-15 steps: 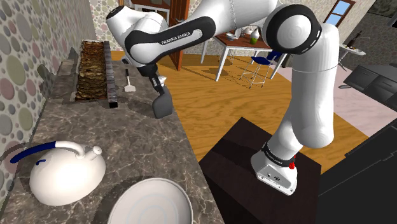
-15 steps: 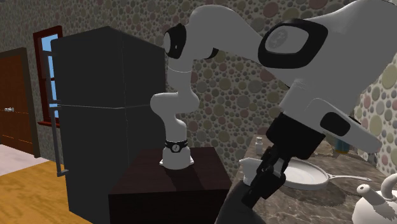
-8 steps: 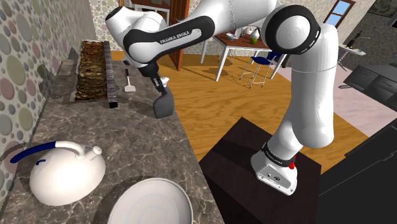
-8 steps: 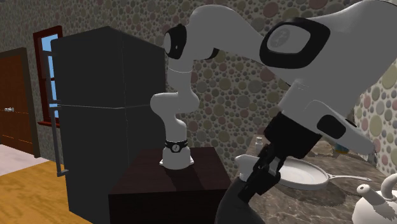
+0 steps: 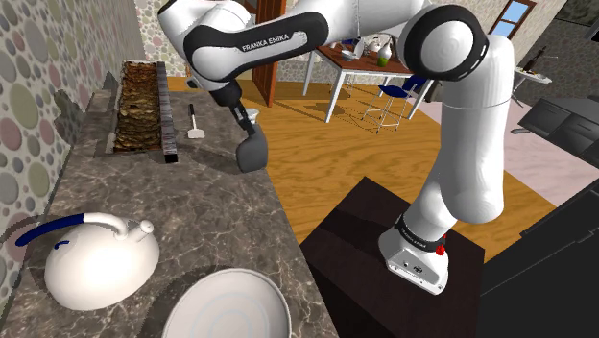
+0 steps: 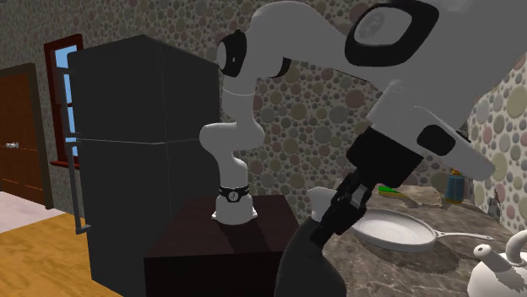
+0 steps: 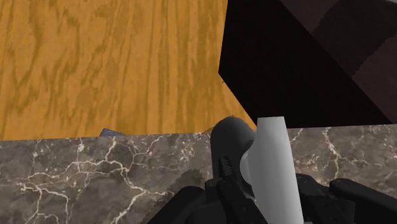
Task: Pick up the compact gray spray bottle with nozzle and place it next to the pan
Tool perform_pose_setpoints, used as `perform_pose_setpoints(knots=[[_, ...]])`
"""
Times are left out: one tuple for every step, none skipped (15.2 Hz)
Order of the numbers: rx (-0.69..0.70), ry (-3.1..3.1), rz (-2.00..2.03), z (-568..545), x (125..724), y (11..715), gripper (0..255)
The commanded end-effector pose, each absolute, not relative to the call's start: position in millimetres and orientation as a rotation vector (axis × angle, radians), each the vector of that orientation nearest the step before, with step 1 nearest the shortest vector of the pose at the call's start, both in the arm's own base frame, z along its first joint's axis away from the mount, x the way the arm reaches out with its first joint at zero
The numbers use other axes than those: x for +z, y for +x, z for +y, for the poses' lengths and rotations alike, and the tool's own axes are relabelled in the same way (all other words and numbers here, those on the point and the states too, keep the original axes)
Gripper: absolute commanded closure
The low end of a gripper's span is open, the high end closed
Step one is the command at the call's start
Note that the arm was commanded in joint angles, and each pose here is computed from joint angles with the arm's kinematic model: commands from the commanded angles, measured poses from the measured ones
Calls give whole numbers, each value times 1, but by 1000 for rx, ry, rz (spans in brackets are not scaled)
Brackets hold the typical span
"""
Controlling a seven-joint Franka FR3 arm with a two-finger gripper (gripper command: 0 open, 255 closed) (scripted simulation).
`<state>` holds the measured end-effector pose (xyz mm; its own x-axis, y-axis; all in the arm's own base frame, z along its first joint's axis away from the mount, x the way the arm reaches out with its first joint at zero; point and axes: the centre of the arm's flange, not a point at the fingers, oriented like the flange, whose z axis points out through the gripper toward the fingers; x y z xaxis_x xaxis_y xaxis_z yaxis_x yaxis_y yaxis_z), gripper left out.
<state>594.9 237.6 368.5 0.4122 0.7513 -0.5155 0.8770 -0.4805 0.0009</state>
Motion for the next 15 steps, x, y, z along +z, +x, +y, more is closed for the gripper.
perform_pose_setpoints(knots=[[-666, 2400, 1421, 238, 380, 594, 255], [-666, 2400, 1421, 238, 385, 594, 255], [-666, 2400, 1421, 238, 390, 594, 255], [-666, 2400, 1421, 238, 396, 594, 255], [-666, 2400, 1421, 238, 401, 594, 255], [-666, 2400, 1421, 238, 406, 594, 255], [-666, 2400, 1421, 238, 411, 594, 255], [-666, 2400, 1421, 238, 417, 594, 255], [-666, 2400, 1421, 238, 422, 594, 255], [-666, 2400, 1421, 238, 427, 594, 255], [-666, 2400, 1421, 238, 433, 594, 255], [-666, 2400, 1421, 238, 438, 594, 255], [-666, 2400, 1421, 238, 443, 594, 255], [-666, 2400, 1421, 238, 448, 594, 255], [-666, 2400, 1421, 238, 454, 594, 255]])
